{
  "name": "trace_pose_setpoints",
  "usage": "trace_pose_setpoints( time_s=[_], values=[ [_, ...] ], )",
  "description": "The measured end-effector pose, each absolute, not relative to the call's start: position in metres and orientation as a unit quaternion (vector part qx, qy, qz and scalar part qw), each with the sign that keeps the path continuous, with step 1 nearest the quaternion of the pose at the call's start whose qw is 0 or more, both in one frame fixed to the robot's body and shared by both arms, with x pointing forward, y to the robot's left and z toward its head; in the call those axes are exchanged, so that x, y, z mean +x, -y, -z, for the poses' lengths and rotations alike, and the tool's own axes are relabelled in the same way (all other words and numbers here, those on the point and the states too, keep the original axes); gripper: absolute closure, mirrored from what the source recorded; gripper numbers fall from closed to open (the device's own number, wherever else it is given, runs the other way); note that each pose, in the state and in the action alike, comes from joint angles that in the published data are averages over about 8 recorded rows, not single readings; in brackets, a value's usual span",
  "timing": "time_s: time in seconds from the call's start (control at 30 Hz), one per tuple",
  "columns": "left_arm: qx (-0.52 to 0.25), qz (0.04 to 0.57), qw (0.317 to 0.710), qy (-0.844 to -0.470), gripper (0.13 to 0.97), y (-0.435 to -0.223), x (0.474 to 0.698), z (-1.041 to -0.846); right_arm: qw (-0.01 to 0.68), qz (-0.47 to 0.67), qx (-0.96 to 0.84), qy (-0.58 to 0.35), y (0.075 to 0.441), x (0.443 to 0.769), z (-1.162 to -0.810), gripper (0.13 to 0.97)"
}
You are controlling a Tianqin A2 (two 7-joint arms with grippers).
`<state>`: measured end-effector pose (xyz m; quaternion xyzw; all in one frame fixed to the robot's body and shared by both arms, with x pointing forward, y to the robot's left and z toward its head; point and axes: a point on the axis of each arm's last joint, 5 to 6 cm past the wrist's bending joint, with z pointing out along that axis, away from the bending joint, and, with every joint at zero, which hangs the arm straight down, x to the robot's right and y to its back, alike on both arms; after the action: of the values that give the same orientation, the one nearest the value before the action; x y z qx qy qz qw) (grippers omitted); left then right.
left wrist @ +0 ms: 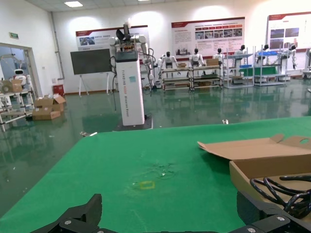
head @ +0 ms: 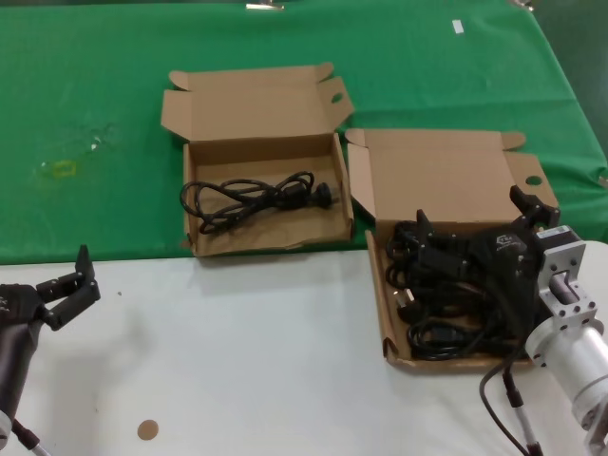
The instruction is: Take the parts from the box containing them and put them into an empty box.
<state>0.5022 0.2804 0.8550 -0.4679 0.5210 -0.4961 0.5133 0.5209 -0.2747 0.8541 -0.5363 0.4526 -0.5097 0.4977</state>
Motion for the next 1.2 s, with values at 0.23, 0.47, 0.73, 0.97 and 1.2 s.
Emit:
trace_pose_setpoints(
  time_s=[0.23, 0.47, 0.73, 0.97, 1.2],
  values=[
    [-0.468, 0.496, 0.513, -0.521, 0.132, -0.2804, 0.5022, -0.8550, 0.498, 0.510, -0.536, -0.453, 0.2747, 0.5209, -0.8541, 0.130],
    [-0.468, 0.496, 0.513, -0.521, 0.132, -0.2804, 0.5022, -0.8550, 0.498, 0.510, -0.536, -0.453, 0.2747, 0.5209, -0.8541, 0.130],
    [-0.468, 0.496, 0.513, -0.521, 0.132, -0.2804, 0.5022, -0.8550, 0.498, 0.510, -0.536, -0.453, 0.2747, 0.5209, -0.8541, 0.130],
    [-0.468, 0.496, 0.513, -0.521, 0.132, -0.2804, 0.5022, -0.8550, 0.498, 0.510, -0.536, -0.453, 0.2747, 0.5209, -0.8541, 0.130],
    [-0.468, 0.496, 0.513, -0.521, 0.132, -0.2804, 0.5022, -0.8550, 0.498, 0.510, -0.536, -0.453, 0.2747, 0.5209, -0.8541, 0.130]
  ],
)
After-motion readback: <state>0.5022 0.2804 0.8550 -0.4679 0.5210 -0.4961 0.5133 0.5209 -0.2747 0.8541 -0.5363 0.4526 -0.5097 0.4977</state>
